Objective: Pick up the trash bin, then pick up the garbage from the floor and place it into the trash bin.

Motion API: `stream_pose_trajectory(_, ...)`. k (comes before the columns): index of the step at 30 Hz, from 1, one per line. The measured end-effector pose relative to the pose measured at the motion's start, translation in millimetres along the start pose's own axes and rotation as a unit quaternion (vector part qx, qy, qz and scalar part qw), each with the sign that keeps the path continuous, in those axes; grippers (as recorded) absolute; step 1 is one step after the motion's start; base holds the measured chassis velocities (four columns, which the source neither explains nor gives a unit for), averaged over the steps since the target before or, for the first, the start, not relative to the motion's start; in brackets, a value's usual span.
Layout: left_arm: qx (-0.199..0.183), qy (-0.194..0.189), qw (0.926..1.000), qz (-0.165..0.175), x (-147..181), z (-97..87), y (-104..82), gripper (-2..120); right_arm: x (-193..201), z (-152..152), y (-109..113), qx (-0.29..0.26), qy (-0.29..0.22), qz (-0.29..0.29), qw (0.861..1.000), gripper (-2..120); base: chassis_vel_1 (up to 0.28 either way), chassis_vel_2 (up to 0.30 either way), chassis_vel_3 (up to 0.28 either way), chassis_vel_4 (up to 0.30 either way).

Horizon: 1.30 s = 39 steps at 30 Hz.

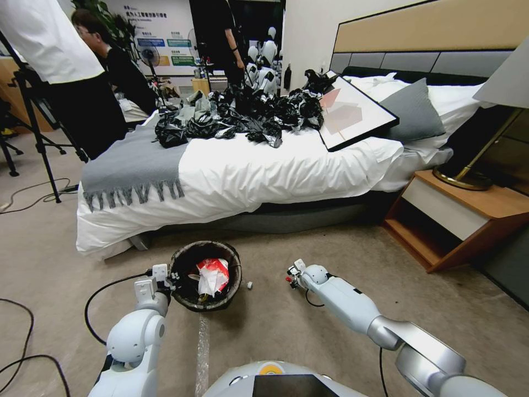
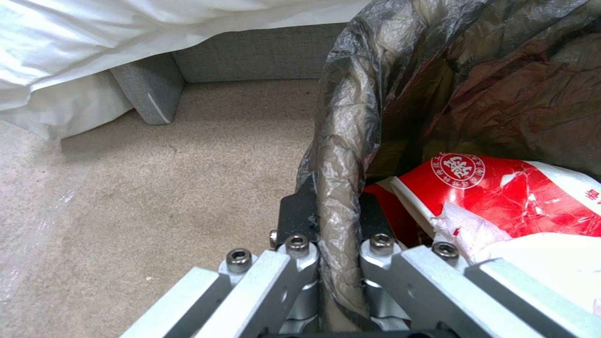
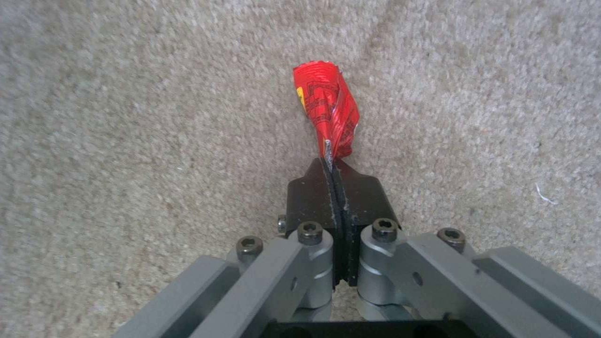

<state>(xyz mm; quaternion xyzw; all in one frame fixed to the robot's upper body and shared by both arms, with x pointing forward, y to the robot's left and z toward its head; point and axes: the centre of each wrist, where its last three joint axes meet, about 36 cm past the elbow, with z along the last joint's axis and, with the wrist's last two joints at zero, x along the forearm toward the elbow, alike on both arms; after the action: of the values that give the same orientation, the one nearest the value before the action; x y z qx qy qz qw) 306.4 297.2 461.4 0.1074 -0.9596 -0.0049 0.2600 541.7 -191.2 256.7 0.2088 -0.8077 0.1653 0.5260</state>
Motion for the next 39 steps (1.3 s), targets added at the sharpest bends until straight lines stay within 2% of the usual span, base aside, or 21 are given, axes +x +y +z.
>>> stream_pose_trajectory(2, 0.000, -0.001, 1.0000, 0.000, 0.7, -0.6, 0.3, 0, 5.8, -1.9, -1.9, -0.003, -0.009, -0.001, 1.000, 0, 0.000, 0.000, 0.000, 0.000)
stream_pose_trajectory(5, -0.001, -0.009, 1.0000, 0.003, 5.8, -4.9, 0.3, 0, 55.3, -13.1, -23.7, -0.030, -0.071, -0.003, 0.997, 0, 0.000, 0.000, 0.000, 0.000)
stream_pose_trajectory(6, -0.001, -0.009, 1.0000, 0.003, 5.8, -4.9, 0.3, 0, 55.3, -13.1, -23.7, -0.030, -0.071, -0.003, 0.997, 0, 0.000, 0.000, 0.000, 0.000)
stream_pose_trajectory(9, -0.002, -0.013, 0.9999, 0.005, 8.0, -7.2, 0.0, 0, 120.8, -26.2, -38.3, -0.060, -0.144, -0.020, 0.988, 0, 0.000, 0.000, 0.000, 0.000)
stream_pose_trajectory(10, -0.002, -0.013, 0.9999, 0.005, 8.0, -7.2, 0.0, 0, 120.8, -26.2, -38.3, -0.060, -0.144, -0.020, 0.988, 0, 0.000, 0.000, 0.000, 0.000)
stream_pose_trajectory(12, -0.002, -0.014, 0.9999, 0.007, 8.1, -7.3, -0.6, 0, 173.8, -37.5, -39.1, -0.073, -0.208, -0.033, 0.975, 0, 0.000, 0.000, 0.000, 0.000)
stream_pose_trajectory(13, -0.002, -0.014, 0.9999, 0.007, 8.1, -7.3, -0.6, 0, 173.8, -37.5, -39.1, -0.073, -0.208, -0.033, 0.975, 0, 0.000, 0.000, 0.000, 0.000)
stream_pose_trajectory(14, -0.002, -0.013, 0.9999, 0.007, 8.1, -7.2, -1.0, 0, 193.5, -40.3, -37.8, -0.078, -0.230, -0.038, 0.969, 0, 0.000, 0.000, 0.000, 0.000)
stream_pose_trajectory(16, -0.003, -0.012, 0.9999, 0.007, 6.9, -5.9, -2.7, 0, 251.5, -44.3, -31.4, -0.092, -0.293, -0.052, 0.950, 0, 0.000, 0.000, 0.000, 0.000)
stream_pose_trajectory(18, -0.002, -0.011, 0.9999, 0.007, 6.3, -5.3, -3.1, 0, 264.8, -44.1, -29.5, -0.093, -0.306, -0.058, 0.946, 0, 0.000, 0.000, 0.000, 0.000)
stream_pose_trajectory(22, -0.002, -0.007, 0.9999, 0.007, 4.3, -2.8, -4.9, 0, 315.5, -44.7, -12.2, -0.085, -0.354, -0.089, 0.927, 0, 0.000, 0.000, 0.000, 0.000)
stream_pose_trajectory(23, -0.002, -0.007, 0.9999, 0.007, 4.3, -2.8, -4.9, 0, 315.5, -44.7, -12.2, -0.085, -0.354, -0.089, 0.927, 0, 0.000, 0.000, 0.000, 0.000)
stream_pose_trajectory(25, -0.002, -0.004, 1.0000, 0.006, 3.5, -1.2, -5.3, 0, 337.3, -47.6, 2.0, -0.081, -0.372, -0.119, 0.917, 0, 0.000, 0.000, 0.000, 0.000)
stream_pose_trajectory(26, -0.003, -0.002, 1.0000, 0.005, 2.9, -0.1, -5.6, 0, 355.8, -52.0, 17.2, -0.072, -0.387, -0.152, 0.907, 0, 0.000, 0.000, 0.000, 0.000)
stream_pose_trajectory(27, -0.003, -0.002, 1.0000, 0.005, 2.9, -0.1, -5.6, 0, 355.8, -52.0, 17.2, -0.072, -0.387, -0.152, 0.907, 0, 0.000, 0.000, 0.000, 0.000)
stream_pose_trajectory(30, -0.003, -0.001, 1.0000, 0.005, 1.6, 0.8, -5.5, 0, 377.0, -60.7, 36.4, -0.048, -0.409, -0.195, 0.890, 0, 0.000, 0.000, 0.000, 0.000)
stream_pose_trajectory(31, -0.003, -0.001, 1.0000, 0.005, 1.6, 0.8, -5.5, 0, 377.0, -60.7, 36.4, -0.048, -0.409, -0.195, 0.890, 0, 0.000, 0.000, 0.000, 0.000)
stream_pose_trajectory(33, -0.002, 0.000, 1.0000, 0.004, 0.9, 1.4, -4.9, 0, 390.2, -70.4, 52.1, -0.021, -0.414, -0.235, 0.879, 0, 0.000, 0.000, 0.000, 0.000)
stream_pose_trajectory(39, -0.002, 0.006, 1.0000, 0.001, -2.6, 4.2, -4.0, 0, 387.2, -90.0, 82.6, 0.033, -0.391, -0.273, 0.878, 0, 0.000, 0.000, 0.000, 0.000)
